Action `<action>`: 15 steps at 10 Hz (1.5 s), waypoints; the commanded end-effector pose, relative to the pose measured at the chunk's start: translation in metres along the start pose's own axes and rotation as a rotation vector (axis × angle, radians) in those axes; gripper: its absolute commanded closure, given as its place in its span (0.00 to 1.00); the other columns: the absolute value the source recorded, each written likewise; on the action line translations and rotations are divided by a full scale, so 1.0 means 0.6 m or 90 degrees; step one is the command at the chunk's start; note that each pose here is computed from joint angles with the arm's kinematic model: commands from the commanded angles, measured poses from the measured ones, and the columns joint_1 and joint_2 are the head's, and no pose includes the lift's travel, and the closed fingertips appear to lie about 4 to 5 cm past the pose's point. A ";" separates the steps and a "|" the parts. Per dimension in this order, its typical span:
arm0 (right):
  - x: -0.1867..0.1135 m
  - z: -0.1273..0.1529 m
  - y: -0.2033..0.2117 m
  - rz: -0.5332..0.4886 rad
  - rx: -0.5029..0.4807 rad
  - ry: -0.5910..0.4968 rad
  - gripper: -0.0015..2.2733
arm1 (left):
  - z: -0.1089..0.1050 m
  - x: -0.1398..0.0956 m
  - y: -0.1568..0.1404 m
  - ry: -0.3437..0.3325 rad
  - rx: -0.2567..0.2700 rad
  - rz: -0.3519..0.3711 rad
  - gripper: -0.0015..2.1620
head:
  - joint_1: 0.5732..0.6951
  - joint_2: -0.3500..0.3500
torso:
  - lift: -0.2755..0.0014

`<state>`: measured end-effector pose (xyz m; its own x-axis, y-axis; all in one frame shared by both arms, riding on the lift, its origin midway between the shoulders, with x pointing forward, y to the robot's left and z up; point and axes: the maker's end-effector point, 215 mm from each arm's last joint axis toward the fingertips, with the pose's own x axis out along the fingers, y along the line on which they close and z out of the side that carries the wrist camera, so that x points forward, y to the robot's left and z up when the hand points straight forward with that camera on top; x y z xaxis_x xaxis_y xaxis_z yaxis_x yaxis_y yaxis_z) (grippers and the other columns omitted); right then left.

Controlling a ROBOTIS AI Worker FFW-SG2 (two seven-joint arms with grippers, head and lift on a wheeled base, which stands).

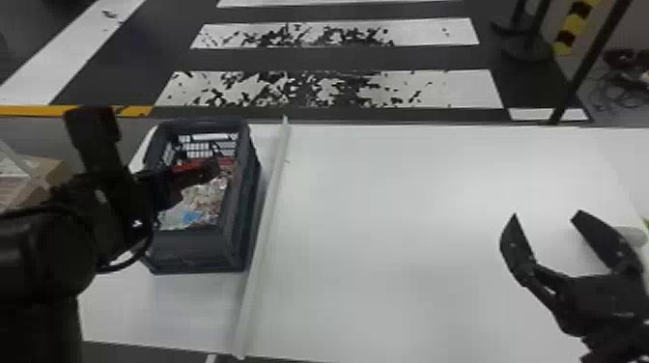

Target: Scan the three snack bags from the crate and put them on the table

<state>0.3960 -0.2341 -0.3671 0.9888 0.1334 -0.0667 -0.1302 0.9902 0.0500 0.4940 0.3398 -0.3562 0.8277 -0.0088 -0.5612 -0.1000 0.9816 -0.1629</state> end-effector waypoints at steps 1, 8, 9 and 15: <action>0.001 -0.007 0.004 0.005 -0.006 0.006 0.04 | 0.007 0.007 0.029 0.021 0.016 0.018 0.04 | 1.00 0.69 | 0.66; 0.004 -0.039 0.010 0.014 -0.019 0.036 0.03 | -0.008 0.075 0.080 0.110 0.035 0.046 0.04 | 1.00 0.78 | 0.66; 0.005 -0.040 0.009 0.016 -0.021 0.037 0.03 | -0.014 0.084 0.076 0.126 0.039 0.048 0.04 | 1.00 0.78 | 0.66; 0.006 -0.059 -0.008 0.007 -0.029 0.057 0.03 | -0.062 0.111 0.067 0.216 0.032 0.050 0.07 | 1.00 0.73 | 0.66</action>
<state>0.3974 -0.2364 -0.4017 0.9773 0.1464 -0.1533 -0.1470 0.9891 0.0075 0.5279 0.3711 -0.4255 0.6028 0.0110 -0.7978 -0.1181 0.9901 -0.0755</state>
